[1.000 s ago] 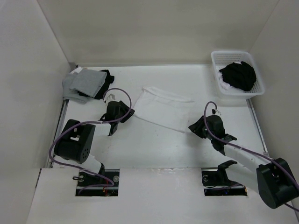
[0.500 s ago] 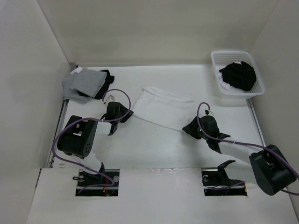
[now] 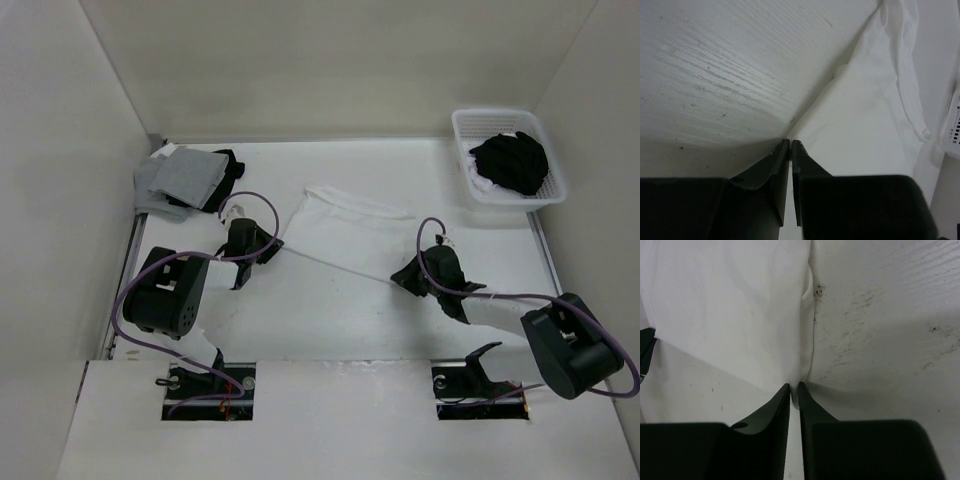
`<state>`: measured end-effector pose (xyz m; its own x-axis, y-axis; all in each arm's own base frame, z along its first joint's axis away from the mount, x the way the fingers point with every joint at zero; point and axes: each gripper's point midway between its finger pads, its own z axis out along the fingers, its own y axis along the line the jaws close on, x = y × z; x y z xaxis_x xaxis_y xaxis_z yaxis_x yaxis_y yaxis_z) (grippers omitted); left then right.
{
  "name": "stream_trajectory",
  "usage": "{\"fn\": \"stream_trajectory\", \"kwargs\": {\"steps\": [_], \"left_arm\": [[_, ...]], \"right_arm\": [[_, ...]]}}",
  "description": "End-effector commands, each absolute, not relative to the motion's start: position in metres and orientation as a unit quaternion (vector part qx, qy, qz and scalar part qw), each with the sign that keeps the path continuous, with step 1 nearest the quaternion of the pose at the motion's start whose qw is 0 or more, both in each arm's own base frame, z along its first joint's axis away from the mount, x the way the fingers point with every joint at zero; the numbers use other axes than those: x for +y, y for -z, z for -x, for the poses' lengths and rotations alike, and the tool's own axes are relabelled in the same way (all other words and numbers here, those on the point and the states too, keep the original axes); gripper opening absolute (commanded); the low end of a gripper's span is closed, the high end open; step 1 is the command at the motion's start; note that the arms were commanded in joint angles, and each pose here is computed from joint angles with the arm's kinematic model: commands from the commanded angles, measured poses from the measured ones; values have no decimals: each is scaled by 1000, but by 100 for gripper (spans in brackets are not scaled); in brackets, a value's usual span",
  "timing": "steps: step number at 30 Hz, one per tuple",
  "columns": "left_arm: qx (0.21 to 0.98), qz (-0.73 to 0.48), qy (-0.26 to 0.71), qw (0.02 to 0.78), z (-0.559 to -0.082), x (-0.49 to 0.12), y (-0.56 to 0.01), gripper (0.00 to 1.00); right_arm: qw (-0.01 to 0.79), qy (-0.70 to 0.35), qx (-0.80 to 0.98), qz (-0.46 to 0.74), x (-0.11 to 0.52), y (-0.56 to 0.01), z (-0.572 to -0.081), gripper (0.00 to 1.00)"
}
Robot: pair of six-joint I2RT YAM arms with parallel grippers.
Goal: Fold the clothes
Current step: Fold the tank top
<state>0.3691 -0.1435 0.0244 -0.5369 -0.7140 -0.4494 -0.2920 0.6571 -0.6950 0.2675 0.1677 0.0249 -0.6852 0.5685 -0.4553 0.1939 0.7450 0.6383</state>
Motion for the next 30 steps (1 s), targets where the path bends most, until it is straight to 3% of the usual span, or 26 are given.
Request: {"fn": "stream_trajectory", "kwargs": {"steps": [1,4,8,18,23,30], "left_arm": [[815,304,294,396,-376,-142,-42,4],[799,304,310,416,-372,-140,-61,1],[750,297,358,470,-354,-134,-134,0],[684,252,369,576,-262,-99,-289,1],[689,246,372,571,-254,-101,-299,2],[742,270,335,514,-299,-107,-227,2]], "right_arm": [[357,-305,856,-216,176,-46,-286,11],[374,-314,848,-208,179,-62,-288,4],[417,-345,820,-185,185,-116,-276,3],[510,-355,773,-130,158,-274,-202,3],[502,-351,784,-100,167,-282,-192,4],[465,-331,816,-96,191,-228,-252,5]]}}
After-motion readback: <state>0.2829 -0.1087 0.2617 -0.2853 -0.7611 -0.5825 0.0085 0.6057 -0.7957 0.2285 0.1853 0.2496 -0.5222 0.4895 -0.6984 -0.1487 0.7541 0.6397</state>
